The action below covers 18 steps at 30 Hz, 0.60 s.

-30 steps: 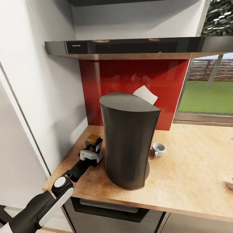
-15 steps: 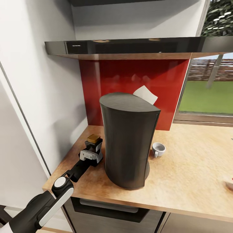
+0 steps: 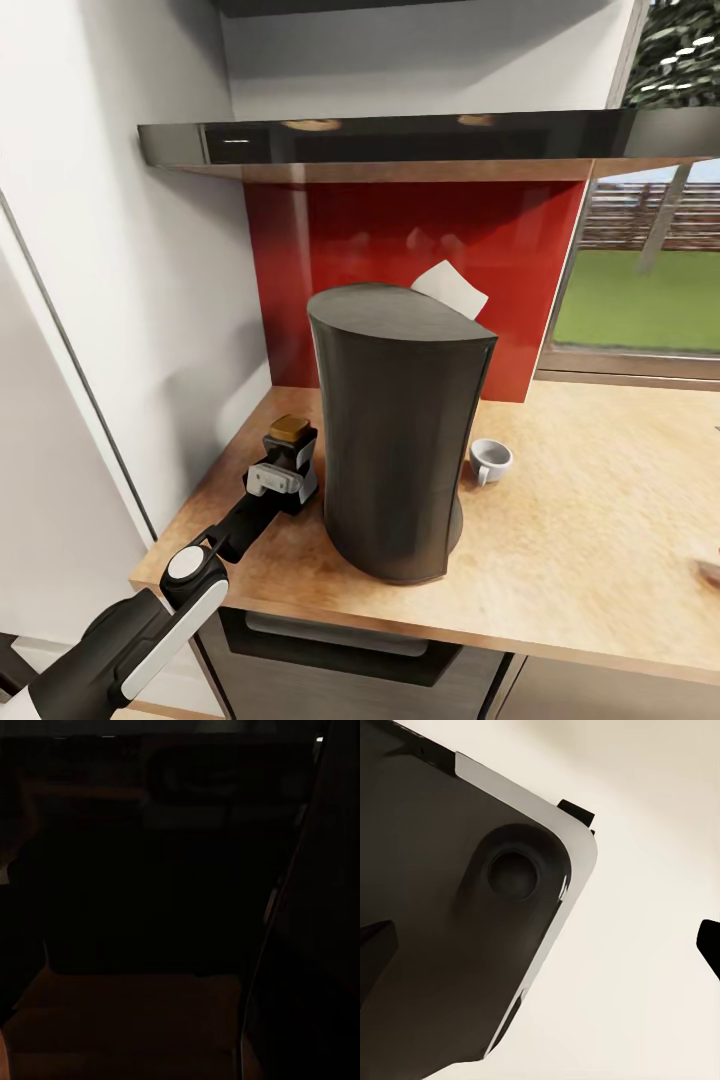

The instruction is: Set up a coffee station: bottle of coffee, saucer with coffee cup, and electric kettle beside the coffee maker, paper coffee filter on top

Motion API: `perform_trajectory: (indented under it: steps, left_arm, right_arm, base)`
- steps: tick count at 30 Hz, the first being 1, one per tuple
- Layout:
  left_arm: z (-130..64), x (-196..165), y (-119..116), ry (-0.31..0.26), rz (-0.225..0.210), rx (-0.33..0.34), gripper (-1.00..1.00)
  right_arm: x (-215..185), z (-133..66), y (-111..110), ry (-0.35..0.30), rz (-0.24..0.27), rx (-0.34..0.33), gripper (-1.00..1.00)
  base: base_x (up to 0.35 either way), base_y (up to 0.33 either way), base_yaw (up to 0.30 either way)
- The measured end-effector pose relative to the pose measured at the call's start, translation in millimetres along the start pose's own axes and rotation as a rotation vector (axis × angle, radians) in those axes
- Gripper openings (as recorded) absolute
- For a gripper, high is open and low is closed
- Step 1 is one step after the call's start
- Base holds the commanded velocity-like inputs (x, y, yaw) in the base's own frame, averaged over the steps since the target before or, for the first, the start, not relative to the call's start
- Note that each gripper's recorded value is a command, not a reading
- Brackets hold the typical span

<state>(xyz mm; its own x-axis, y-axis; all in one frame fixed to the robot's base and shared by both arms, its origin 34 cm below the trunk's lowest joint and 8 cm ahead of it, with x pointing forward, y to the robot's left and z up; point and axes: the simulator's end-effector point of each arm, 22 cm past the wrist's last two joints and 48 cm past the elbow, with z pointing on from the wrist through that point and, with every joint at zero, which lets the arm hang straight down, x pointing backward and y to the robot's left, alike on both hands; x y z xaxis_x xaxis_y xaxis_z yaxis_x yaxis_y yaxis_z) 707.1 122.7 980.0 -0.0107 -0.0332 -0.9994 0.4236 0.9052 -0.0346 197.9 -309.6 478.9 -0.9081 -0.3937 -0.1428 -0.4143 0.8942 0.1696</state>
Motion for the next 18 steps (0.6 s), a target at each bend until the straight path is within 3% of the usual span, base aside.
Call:
perform_trajectory:
  steps: [18]
  left_arm:
    - [-0.6, 1, -3, -0.026, -0.004, 0.006, -1.00]
  right_arm:
    - [2, 12.7, -2, 0.001, 0.000, 0.000, 1.00]
  base:
    - [0.000, 0.000, 0.000]
